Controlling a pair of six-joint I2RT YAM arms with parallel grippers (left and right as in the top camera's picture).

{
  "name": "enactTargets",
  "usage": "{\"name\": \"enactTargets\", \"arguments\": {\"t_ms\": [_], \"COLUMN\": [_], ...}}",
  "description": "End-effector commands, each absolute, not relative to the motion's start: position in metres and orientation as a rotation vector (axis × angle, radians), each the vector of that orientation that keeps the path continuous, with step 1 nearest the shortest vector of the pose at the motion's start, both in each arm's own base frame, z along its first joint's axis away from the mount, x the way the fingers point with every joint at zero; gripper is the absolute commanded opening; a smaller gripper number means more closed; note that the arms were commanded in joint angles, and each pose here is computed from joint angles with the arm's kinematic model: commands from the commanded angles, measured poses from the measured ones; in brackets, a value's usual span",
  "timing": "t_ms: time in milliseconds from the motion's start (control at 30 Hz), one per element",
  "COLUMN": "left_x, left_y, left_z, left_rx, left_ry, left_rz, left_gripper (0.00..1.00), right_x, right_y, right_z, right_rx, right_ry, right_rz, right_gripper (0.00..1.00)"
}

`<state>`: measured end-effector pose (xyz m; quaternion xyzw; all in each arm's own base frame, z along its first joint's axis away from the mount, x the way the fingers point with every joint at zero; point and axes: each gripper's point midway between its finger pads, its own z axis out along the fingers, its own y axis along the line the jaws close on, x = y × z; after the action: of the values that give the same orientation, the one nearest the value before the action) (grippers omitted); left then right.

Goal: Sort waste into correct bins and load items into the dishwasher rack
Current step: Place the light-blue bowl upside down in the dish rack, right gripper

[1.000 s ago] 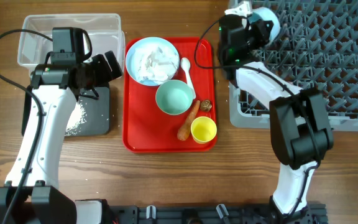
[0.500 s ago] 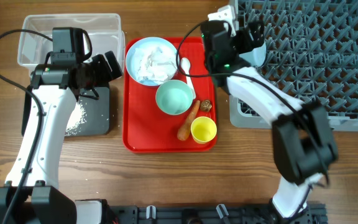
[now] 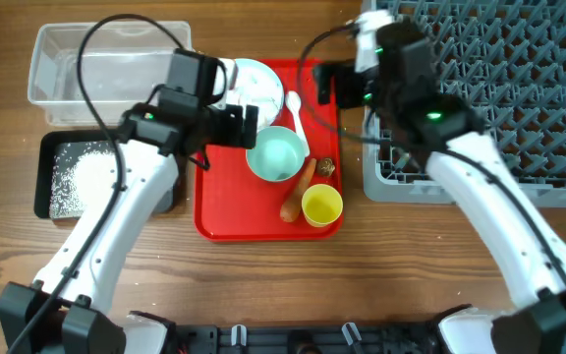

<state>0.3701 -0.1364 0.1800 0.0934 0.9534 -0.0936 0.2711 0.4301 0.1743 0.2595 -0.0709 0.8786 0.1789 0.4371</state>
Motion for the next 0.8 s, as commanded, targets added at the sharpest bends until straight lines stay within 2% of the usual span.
{"name": "enactTargets", "arguments": {"t_ms": [0, 100, 200, 233, 300, 367, 600, 767], "left_x": [0.367, 0.36, 0.356, 0.354, 0.353, 0.351, 0.341, 0.336], "left_y": [-0.152, -0.18, -0.196, -0.196, -0.194, -0.193, -0.181, -0.163], "left_z": [0.186, 0.185, 0.163, 0.147, 0.128, 0.115, 0.061, 0.04], "left_rx": [0.332, 0.417, 0.402, 0.343, 0.28, 0.242, 0.231, 0.219], "left_ry": [2.535, 2.529, 2.604, 2.665, 2.733, 2.783, 2.939, 3.0], "left_rz": [-0.226, -0.255, -0.269, -0.266, -0.252, -0.239, -0.087, 0.068], "left_gripper": [0.94, 0.92, 0.9, 0.86, 0.69, 0.58, 0.43, 0.26], "right_x": [0.417, 0.408, 0.399, 0.397, 0.394, 0.393, 0.393, 0.394], "right_y": [0.134, 0.096, 0.088, 0.087, 0.087, 0.087, 0.087, 0.087], "right_z": [0.324, 0.305, 0.287, 0.284, 0.28, 0.274, 0.238, 0.237], "right_rx": [-0.097, -0.015, 0.025, 0.016, -0.002, 0.002, 0.021, 0.021], "right_ry": [2.042, 2.142, 2.228, 2.241, 2.26, 2.28, 2.388, 2.389], "right_rz": [0.598, 0.529, 0.486, 0.48, 0.469, 0.47, 0.466, 0.466], "right_gripper": [1.0, 0.99, 0.99, 0.98, 0.94, 0.92, 0.9, 0.9]}}
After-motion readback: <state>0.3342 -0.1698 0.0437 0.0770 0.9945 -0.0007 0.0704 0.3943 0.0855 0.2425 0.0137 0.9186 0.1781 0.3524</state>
